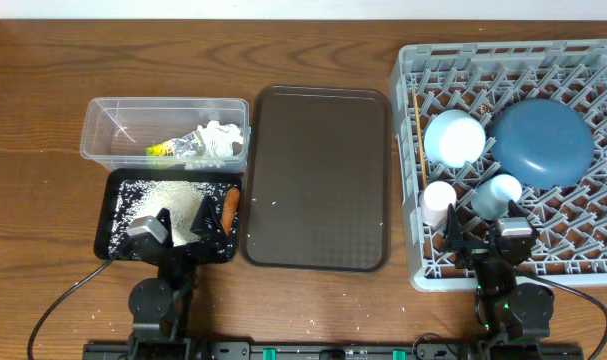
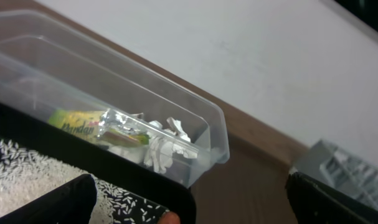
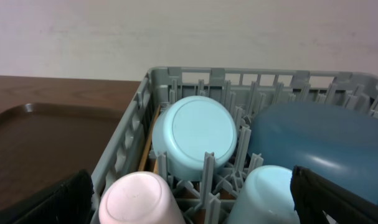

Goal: Sort waste into correct bins and load items into the dishwasher rack

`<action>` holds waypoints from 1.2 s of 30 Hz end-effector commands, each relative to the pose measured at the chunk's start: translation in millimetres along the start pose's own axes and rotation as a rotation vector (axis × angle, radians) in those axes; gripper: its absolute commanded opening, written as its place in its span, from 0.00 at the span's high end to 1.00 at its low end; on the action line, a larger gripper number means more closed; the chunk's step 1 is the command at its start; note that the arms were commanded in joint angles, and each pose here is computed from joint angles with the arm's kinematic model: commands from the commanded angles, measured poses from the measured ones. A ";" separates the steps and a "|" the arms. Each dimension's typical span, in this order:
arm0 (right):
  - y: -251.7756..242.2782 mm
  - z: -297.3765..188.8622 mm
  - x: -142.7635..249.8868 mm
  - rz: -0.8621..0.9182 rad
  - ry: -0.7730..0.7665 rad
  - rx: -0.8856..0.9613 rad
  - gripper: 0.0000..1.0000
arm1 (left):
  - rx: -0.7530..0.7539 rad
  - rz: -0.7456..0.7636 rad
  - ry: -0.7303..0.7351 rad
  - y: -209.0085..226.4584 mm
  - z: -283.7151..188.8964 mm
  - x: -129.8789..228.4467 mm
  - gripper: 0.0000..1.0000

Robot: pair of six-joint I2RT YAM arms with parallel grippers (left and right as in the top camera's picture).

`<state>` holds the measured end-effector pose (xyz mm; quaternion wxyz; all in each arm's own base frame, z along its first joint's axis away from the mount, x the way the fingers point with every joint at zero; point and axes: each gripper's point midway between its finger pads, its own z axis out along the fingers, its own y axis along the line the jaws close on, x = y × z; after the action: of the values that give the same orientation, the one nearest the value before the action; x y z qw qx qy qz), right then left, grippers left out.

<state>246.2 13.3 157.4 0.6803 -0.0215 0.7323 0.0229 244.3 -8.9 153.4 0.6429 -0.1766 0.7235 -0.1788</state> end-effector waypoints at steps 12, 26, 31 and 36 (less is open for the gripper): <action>-2.2 -0.3 0.4 -0.014 -0.001 0.010 0.01 | 0.019 0.606 0.045 2.2 1.2 16.4 0.01; -2.2 -0.3 0.4 -0.014 -0.001 0.010 0.01 | 0.005 0.609 0.039 8.1 1.3 12.2 0.02; -2.2 -0.3 0.2 -0.014 -0.001 0.010 0.01 | 0.006 0.611 0.037 7.9 1.3 11.9 0.02; -2.2 -0.3 0.2 -0.014 -0.001 0.010 0.01 | 0.006 0.611 0.038 8.0 1.3 12.1 0.02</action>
<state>246.2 13.3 157.4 0.6803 -0.0215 0.7323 0.0229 244.4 -5.1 153.5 0.6671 0.0435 0.7434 0.0215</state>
